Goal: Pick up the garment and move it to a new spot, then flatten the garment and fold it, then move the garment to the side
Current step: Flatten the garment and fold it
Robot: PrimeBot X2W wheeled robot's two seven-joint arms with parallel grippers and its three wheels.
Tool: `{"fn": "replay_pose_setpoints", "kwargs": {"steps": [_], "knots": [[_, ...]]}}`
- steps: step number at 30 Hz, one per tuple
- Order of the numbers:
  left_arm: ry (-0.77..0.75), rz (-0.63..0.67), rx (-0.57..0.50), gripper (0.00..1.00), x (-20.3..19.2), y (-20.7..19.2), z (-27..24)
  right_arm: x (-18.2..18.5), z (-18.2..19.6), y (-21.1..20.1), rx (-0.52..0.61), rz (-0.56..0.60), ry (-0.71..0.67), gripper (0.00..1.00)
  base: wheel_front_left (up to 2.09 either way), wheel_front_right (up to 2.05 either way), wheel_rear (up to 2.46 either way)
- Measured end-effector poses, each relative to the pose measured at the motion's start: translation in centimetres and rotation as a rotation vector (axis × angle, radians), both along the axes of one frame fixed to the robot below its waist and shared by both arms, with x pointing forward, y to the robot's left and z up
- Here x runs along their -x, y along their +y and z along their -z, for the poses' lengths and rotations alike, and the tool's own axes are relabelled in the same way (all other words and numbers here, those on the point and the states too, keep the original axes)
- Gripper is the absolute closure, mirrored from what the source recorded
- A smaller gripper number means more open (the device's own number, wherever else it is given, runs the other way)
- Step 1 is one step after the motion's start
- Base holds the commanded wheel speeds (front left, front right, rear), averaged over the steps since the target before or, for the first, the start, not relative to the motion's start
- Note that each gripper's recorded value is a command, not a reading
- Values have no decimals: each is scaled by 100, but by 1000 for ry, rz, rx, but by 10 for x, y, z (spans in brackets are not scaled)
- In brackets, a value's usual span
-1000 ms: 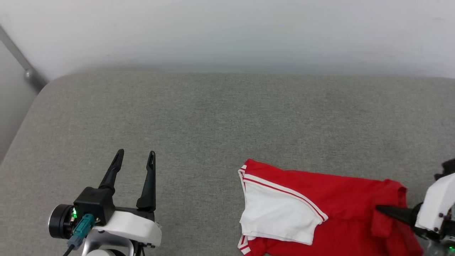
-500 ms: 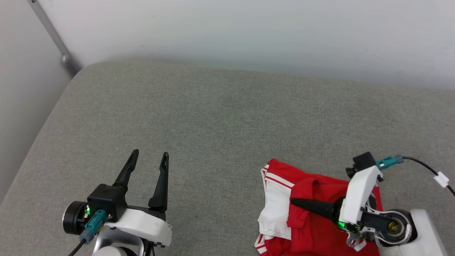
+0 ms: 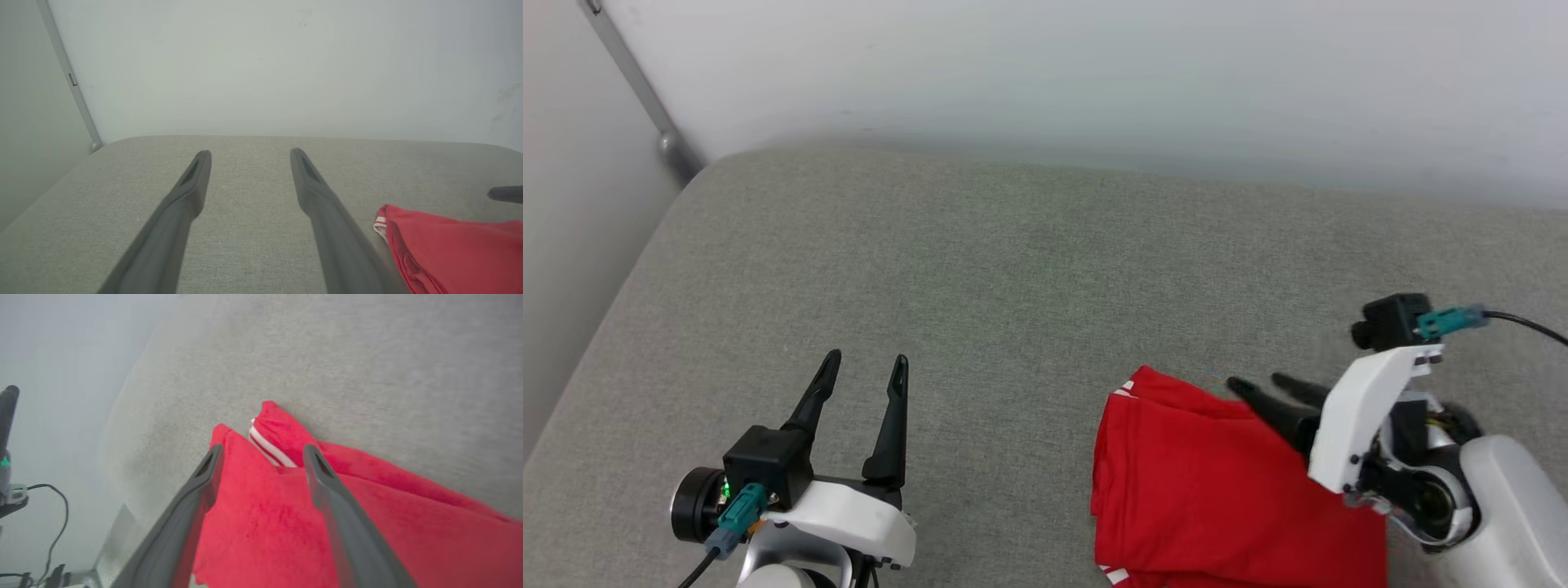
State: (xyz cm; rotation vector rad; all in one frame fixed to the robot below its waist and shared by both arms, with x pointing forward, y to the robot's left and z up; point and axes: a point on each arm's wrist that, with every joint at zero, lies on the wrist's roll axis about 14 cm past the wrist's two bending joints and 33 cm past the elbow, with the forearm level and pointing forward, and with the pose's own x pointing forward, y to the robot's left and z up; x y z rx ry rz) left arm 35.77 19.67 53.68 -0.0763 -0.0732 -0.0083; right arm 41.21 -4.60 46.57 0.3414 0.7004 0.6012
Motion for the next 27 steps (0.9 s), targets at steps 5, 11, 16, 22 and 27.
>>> {"fn": "replay_pose_setpoints", "kwargs": {"steps": [5, 11, 16, 22, 27], "knots": [[-9, 20, 6, 0, -3, -8, -1, -22, -19, -79, 234, 159, -266, 0, 0, 0, 0], [-9, 34, 10, 0, -3, -13, 1, -17, -60, -155, 367, 369, -547, 0, 0, 0, 0], [-9, 35, 6, 0, -3, -14, 1, 8, -82, -163, 326, 457, -697, 0, 0, 0, 0], [0, 41, -6, 0, 1, -12, 3, 43, -78, -147, 264, 479, -709, 0, 0, 0, 0], [14, 28, 3, 0, 7, -10, 8, 57, -79, -143, 244, 503, -708, 0, 0, 0, 0]]}}
